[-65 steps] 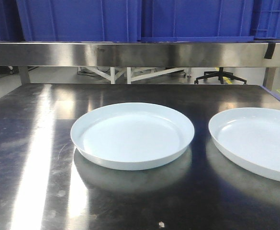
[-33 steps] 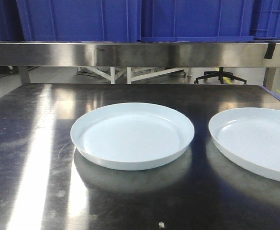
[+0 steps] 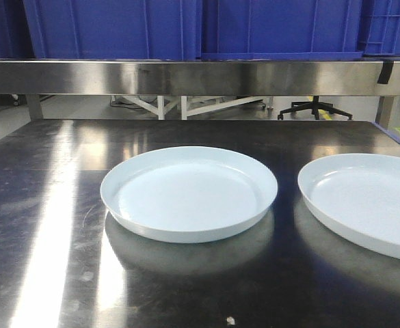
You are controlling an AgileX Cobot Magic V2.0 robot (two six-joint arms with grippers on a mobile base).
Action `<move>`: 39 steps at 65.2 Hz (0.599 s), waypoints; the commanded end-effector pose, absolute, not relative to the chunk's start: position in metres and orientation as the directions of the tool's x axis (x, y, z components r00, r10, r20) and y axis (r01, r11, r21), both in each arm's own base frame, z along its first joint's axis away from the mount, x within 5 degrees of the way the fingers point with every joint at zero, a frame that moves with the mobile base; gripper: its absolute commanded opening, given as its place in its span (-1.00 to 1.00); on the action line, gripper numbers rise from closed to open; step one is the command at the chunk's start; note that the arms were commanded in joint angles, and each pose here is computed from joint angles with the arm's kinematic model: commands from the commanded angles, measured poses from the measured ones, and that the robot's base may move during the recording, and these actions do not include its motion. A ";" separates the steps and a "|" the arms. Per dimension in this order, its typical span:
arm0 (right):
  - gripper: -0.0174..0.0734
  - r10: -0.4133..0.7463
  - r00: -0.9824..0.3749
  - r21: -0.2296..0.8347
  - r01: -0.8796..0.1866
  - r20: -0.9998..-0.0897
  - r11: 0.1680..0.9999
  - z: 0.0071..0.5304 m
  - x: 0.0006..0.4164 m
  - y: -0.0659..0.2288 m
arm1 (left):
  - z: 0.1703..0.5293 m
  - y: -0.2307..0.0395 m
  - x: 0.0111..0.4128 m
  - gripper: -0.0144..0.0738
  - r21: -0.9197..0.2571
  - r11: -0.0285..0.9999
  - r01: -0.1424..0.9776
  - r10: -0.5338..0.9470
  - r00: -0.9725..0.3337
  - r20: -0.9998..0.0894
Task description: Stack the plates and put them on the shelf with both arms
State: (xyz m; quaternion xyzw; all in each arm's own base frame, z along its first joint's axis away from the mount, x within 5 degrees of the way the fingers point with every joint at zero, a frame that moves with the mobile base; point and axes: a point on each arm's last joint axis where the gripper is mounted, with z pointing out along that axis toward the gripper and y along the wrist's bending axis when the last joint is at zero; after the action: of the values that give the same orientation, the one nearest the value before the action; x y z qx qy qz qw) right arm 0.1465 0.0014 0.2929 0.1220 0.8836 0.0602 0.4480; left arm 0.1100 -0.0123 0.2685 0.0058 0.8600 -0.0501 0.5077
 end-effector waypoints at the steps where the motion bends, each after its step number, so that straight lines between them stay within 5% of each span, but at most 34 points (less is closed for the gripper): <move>1: -0.36 0.254 -0.496 0.215 0.135 -0.830 0.967 0.309 0.151 0.001 | 0.284 -0.014 0.113 -0.45 -0.087 0.993 0.078 -0.050 -0.395 -0.918; 16: 0.52 0.252 -0.505 0.211 0.137 -0.826 0.968 0.308 0.152 0.001 | 0.284 -0.014 0.113 -0.45 -0.087 0.993 0.078 -0.050 -0.395 -0.918; 39: 0.45 0.246 -0.652 0.175 0.173 -0.717 0.969 0.278 0.181 0.002 | 0.284 -0.014 0.113 -0.45 -0.087 0.993 0.078 -0.050 -0.395 -0.918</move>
State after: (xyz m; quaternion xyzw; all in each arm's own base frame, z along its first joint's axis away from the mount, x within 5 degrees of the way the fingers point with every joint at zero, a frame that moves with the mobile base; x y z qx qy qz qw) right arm 0.1690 0.0019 0.2674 0.1259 0.9193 0.0473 0.3700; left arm 0.1100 -0.0123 0.2685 0.0058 0.8600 -0.0501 0.5077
